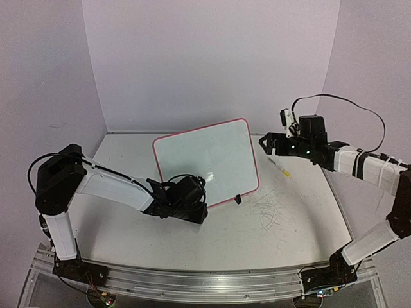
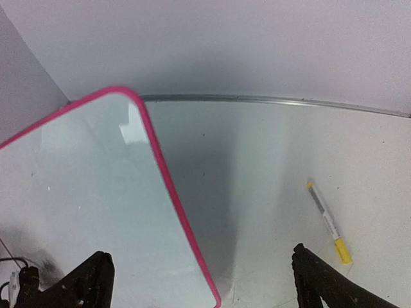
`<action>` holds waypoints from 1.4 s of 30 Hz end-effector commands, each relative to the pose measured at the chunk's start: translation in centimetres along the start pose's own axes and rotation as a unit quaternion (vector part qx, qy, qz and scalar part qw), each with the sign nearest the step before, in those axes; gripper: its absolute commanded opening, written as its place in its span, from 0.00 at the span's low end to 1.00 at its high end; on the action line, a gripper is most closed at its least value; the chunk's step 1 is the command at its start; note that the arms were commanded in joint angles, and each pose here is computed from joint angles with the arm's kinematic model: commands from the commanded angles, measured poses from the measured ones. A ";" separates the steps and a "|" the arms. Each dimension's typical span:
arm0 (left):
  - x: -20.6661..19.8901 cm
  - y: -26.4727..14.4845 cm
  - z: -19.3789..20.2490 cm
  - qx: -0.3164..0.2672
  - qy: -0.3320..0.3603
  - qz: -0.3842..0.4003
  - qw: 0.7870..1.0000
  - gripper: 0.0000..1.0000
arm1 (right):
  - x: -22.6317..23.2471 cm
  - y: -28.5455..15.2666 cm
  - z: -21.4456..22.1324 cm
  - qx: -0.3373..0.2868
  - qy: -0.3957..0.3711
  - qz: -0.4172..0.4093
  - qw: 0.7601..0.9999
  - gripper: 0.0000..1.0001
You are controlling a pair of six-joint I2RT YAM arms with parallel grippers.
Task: Write a sentence on the whiteboard
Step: Adjust the whiteboard at the center of the board, then adjust the whiteboard stand at the center of the board.
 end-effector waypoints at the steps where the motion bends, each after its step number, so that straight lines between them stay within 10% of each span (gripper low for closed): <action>1: -2.7 -4.9 -3.5 -0.053 0.034 0.051 0.997 0.52 | 3.5 1.0 9.6 0.116 -0.075 -0.034 0.990 0.95; 8: -1.7 -12.4 -8.8 -0.154 0.055 0.030 0.986 0.67 | 2.5 3.1 17.9 0.197 -0.091 -0.013 0.976 0.67; 19: 4.7 -22.2 -13.8 -0.285 0.002 -0.122 0.951 0.79 | 2.1 5.4 20.5 0.183 -0.086 0.023 0.979 0.54; 42: 8.9 -28.0 -13.6 -0.342 -0.038 -0.208 0.916 0.80 | 2.5 3.7 23.5 0.138 -0.036 0.065 0.988 0.00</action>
Point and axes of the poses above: each gripper's point midway between its finger pads, its own y axis out along the fingers, its own x axis along the line the jaws close on, z = x × y, the point moved 1 cm from there along -y, back along the fingers, and after that the axes turned 14 degrees about y, right-handed, at the moved point
